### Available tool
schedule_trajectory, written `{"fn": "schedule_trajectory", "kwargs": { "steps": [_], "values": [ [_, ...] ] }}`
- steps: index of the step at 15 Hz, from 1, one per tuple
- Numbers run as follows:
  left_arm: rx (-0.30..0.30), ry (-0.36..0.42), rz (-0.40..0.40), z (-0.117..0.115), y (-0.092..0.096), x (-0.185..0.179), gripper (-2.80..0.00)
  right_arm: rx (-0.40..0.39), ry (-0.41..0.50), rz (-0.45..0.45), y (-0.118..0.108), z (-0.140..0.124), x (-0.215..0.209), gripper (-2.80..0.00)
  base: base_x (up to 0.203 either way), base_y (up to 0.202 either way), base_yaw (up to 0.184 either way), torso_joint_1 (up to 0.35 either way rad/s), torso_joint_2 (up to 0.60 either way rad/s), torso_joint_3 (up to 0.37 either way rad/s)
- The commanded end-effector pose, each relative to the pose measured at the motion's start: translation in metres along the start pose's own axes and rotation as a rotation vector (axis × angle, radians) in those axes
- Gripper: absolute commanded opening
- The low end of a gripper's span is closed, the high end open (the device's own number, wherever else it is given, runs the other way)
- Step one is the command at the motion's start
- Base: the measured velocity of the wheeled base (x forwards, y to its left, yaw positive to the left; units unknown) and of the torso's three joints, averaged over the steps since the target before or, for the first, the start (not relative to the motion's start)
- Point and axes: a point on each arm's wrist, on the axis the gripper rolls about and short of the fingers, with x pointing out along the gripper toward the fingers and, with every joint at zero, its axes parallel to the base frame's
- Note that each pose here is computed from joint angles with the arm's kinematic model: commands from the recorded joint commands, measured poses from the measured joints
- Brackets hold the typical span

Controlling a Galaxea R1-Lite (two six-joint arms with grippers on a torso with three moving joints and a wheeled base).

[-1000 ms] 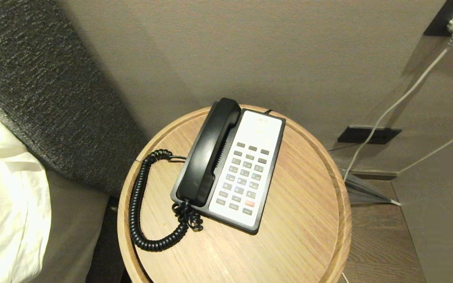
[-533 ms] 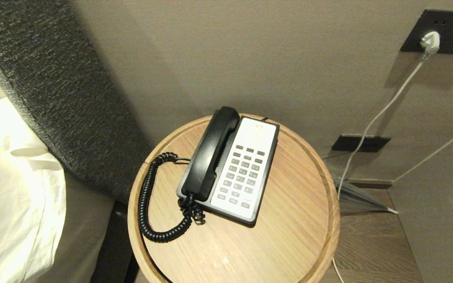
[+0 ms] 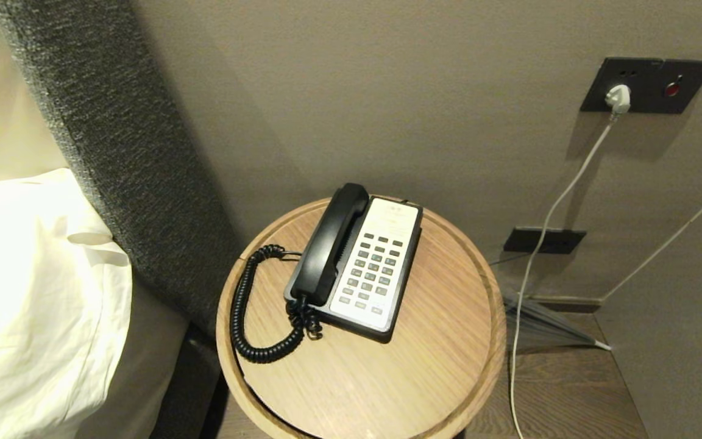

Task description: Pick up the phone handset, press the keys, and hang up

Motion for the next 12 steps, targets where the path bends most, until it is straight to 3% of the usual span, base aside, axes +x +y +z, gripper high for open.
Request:
{"fn": "schedule_trajectory", "kwargs": {
  "steps": [1, 12],
  "values": [
    [0.000, 0.009, 0.001, -0.0021, 0.0000, 0.0006, -2.80, -0.001, 0.000, 0.002, 0.0000, -0.0001, 0.0000, -2.80, 0.000, 0.000, 0.000, 0.002, 0.00, 0.201],
    [-0.002, 0.007, 0.001, -0.0019, 0.0000, 0.0006, -2.80, 0.000, 0.000, 0.001, 0.0000, -0.0001, 0.0000, -2.80, 0.000, 0.000, 0.000, 0.002, 0.00, 0.204]
  ]
}}
